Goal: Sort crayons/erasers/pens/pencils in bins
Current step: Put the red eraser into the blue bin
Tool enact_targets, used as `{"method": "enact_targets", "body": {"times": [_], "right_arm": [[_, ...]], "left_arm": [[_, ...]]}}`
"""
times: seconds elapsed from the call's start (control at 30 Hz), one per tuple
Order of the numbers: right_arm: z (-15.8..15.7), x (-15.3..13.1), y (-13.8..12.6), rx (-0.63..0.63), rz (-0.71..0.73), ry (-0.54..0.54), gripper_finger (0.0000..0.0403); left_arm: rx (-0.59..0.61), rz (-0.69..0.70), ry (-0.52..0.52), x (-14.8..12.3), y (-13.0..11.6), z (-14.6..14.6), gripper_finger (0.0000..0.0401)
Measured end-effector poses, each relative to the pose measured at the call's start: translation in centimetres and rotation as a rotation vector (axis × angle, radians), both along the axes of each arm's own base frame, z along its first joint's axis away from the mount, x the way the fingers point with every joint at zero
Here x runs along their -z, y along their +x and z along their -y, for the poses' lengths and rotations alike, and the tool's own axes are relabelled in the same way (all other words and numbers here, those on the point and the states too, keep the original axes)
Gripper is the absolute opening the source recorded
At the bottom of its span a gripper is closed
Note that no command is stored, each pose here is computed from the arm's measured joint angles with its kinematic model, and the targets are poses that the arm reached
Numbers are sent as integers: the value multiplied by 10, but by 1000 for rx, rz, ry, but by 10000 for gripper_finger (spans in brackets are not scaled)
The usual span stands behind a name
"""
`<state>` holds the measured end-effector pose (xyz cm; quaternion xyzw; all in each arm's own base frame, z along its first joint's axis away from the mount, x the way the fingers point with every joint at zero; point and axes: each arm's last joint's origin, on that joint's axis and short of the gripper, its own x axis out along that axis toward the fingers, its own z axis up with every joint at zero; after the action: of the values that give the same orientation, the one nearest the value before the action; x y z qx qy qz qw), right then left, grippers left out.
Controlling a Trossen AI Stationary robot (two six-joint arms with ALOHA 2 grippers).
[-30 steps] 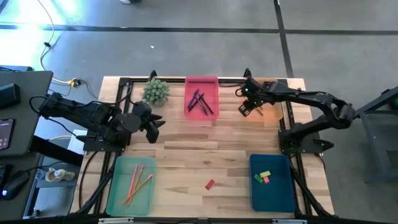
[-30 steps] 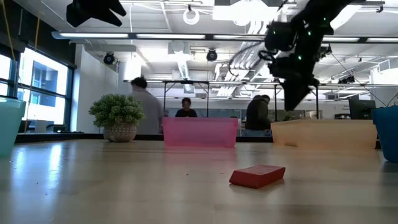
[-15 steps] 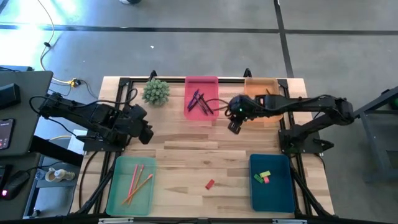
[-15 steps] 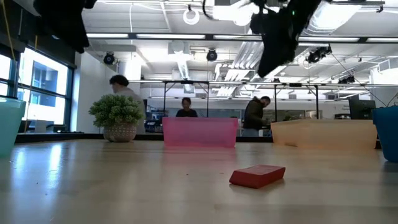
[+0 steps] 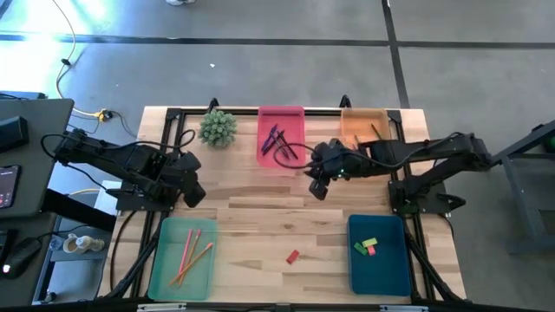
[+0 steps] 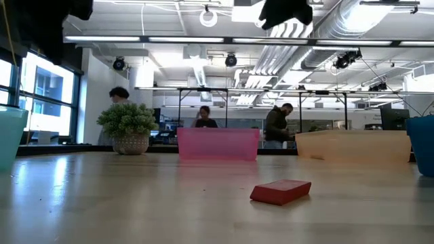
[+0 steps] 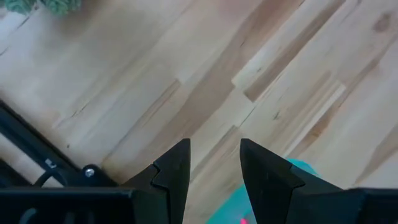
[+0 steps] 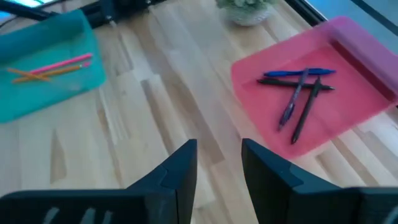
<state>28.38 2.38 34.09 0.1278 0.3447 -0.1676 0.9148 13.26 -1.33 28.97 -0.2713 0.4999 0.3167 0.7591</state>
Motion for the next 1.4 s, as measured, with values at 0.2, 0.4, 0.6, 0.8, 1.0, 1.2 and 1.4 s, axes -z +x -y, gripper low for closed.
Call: {"method": "enact_targets", "body": {"times": [0.2,0.4,0.6,0.8,1.0,1.2,1.4], "right_arm": [[-25,-7,25,-64,-52,-19,118],[-50,4,43,-128,-234,-51,118],[-84,18,59,-242,-342,-48,118],[-113,28,63,-315,-369,-61,118],[-130,37,61,-357,-391,-68,118],[-145,44,64,-527,-406,-46,118],[-161,64,67,-664,-464,-36,147]], "left_arm": [[1,-22,22,0,-2,-1,127],[3,-22,30,0,-2,-1,127],[25,-27,40,0,-2,-1,127],[23,-26,48,0,-2,-1,127],[16,-22,46,0,-2,-1,127],[-18,-11,37,0,-2,-1,127],[-93,9,19,0,-2,-2,127]]}}
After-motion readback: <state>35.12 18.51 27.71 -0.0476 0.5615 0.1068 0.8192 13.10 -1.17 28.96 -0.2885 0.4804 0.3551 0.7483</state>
